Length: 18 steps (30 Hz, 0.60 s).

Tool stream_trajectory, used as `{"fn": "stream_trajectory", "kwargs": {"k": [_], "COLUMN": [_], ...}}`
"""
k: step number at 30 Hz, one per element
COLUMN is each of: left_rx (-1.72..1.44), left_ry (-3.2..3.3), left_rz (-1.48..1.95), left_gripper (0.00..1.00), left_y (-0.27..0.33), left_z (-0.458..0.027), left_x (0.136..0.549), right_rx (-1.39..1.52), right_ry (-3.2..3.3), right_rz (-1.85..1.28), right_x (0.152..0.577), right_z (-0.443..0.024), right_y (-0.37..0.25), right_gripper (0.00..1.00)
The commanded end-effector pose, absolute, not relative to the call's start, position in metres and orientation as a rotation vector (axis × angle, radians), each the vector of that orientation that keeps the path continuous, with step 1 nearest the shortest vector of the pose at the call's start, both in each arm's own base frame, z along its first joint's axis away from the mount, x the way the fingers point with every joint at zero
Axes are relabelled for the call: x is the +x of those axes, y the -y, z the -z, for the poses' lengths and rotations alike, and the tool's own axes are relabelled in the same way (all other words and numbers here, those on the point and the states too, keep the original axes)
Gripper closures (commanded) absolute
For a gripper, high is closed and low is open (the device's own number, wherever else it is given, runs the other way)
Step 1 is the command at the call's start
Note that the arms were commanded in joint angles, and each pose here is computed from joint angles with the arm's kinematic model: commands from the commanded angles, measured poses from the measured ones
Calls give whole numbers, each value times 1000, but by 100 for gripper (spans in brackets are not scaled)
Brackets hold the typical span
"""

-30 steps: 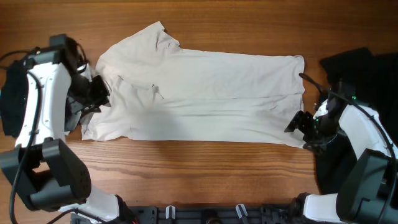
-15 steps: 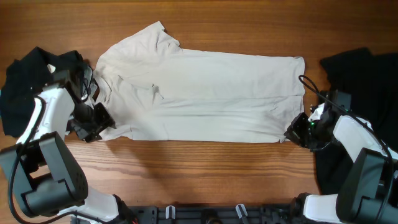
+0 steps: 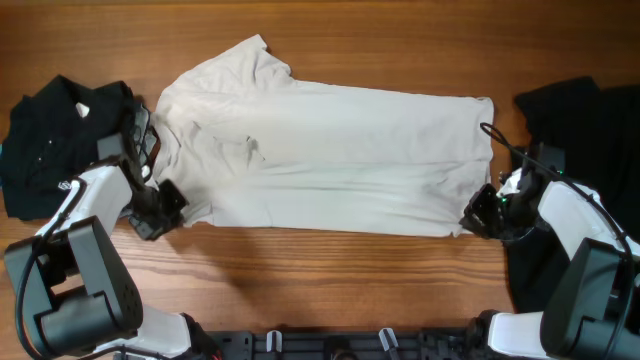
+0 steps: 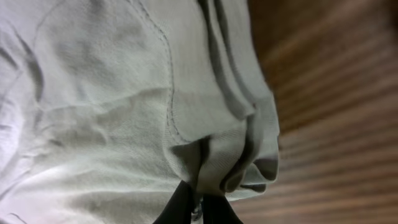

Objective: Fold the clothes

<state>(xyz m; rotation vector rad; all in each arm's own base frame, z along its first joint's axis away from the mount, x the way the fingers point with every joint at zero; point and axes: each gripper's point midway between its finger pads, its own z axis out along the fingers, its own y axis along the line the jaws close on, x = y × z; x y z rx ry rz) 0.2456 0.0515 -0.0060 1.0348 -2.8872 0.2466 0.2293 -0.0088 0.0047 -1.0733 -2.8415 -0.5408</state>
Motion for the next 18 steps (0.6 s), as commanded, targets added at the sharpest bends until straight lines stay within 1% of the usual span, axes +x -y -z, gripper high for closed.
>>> {"fn": "stream_trajectory", "kwargs": {"k": [1,4,7,8,9,10,11,12,14,15,17,18], "left_rx": [1051,1100,1181,1196,1205,1211,1215,1218,1221,1223,1225,1224], "left_ry": [2761,2735,2768,2787,2810,2828,2836,2844,2851,2863,2896,2922], "left_rz": [-163,-94,-99,-100,-100,-113,-140,-177,-210,-210,-218,-236], "left_gripper": [96,96,96,96,91,80,74,71,70,69,69,69], "left_y": [-56,-69,-78,-80,-81,-80,-78,-74,-72,-74,-77,-77], "left_z": [10,-4,-21,-26,-30,-34,-37,-40,-51,-61,-81,-92], "left_x": [208,193,192,193,195,197,199,202,205,209,219,227], "right_rx": [-1082,-1096,-1093,-1087,-1062,-1058,-1059,-1060,-1068,-1109,-1126,-1113], "right_ry": [2834,2809,2819,2826,2838,2839,2844,2849,2874,2875,2944,2992], "right_rz": [403,328,296,298,303,297,278,248,121,107,192,253], "right_x": [219,206,203,203,204,203,203,204,210,217,243,256], "right_z": [-4,-7,-11,-12,-13,-13,-13,-15,-27,-37,-63,-76], "right_y": [26,33,36,36,35,36,38,42,59,63,64,62], "right_gripper": [96,96,94,81,46,34,32,31,30,30,31,34]}}
